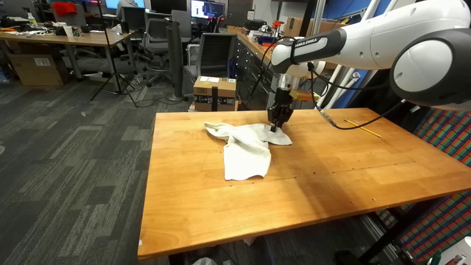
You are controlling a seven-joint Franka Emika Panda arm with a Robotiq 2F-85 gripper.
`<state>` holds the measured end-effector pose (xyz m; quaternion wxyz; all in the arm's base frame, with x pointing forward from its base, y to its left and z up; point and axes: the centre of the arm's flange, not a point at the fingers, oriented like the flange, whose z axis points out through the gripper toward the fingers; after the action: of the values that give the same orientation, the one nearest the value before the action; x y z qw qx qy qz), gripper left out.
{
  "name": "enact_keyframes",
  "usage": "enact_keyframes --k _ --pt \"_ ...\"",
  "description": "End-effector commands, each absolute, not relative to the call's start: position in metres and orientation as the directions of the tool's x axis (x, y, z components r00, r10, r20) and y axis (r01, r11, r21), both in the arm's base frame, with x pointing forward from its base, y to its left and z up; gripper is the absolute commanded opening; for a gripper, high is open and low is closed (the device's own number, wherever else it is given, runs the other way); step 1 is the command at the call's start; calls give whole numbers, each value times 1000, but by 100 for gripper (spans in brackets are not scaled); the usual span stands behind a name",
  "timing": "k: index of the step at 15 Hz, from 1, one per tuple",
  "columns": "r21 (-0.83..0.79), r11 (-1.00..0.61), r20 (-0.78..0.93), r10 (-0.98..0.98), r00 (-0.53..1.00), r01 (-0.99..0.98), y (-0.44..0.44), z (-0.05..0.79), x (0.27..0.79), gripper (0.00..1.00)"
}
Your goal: Fold the towel twice on the table
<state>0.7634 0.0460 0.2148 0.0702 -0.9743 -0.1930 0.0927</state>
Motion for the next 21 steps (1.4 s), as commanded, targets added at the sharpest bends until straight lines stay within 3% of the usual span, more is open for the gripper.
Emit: enact_keyframes --k 1,7,14,21 --pt "-172 -927 -136 357 924 332 38 234 756 1" --pt "-74 -958 -139 286 948 278 58 310 733 1" --pt "90 -933 -130 337 933 349 162 403 678 1" --pt "134 -900 -202 384 901 414 222 425 604 1"
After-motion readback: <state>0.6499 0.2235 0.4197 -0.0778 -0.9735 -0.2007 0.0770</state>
